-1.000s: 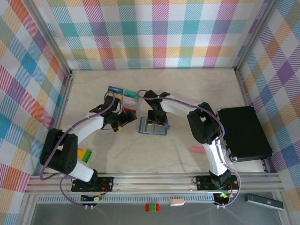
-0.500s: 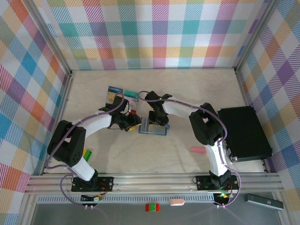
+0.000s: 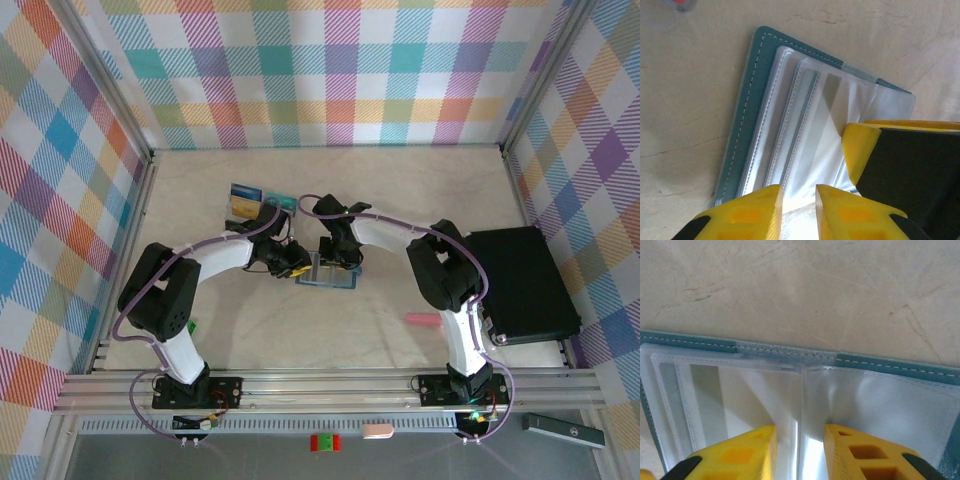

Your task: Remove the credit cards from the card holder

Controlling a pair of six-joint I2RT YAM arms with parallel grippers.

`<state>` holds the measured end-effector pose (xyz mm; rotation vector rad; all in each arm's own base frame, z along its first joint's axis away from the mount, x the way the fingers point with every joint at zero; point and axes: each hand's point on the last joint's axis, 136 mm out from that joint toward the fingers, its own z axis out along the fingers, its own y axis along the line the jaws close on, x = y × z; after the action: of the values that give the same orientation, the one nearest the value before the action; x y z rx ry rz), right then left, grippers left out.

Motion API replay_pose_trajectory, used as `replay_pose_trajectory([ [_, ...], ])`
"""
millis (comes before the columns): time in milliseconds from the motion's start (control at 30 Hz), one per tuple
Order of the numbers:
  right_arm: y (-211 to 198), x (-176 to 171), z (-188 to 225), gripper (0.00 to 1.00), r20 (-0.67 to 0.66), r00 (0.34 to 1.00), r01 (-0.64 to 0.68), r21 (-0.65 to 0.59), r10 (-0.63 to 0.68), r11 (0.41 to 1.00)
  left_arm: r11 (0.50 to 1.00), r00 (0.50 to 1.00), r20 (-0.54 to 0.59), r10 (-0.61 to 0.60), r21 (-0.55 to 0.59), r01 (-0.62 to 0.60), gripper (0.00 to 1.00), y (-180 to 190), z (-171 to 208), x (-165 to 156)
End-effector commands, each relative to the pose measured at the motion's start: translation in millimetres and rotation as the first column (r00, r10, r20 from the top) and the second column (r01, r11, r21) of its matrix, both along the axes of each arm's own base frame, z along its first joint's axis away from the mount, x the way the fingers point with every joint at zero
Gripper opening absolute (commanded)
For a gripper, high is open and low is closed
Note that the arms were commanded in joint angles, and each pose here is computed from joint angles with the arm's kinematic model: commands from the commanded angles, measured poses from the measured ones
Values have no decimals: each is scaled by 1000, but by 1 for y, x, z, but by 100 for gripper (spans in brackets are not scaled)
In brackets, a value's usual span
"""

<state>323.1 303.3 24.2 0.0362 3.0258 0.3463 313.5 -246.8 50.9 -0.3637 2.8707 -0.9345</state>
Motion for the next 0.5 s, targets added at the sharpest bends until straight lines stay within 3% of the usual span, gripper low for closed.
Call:
replay_pose_trajectory([
  [0, -11, -10, -20, 30, -45, 999, -20, -39, 18, 999, 1000, 1000, -12, -10, -16, 10, 23, -10, 2, 2],
  [467, -15, -9, -15, 29, -29, 1000, -14, -38, 13, 999, 1000, 999, -50, -19, 15, 20, 22, -10, -15, -7],
])
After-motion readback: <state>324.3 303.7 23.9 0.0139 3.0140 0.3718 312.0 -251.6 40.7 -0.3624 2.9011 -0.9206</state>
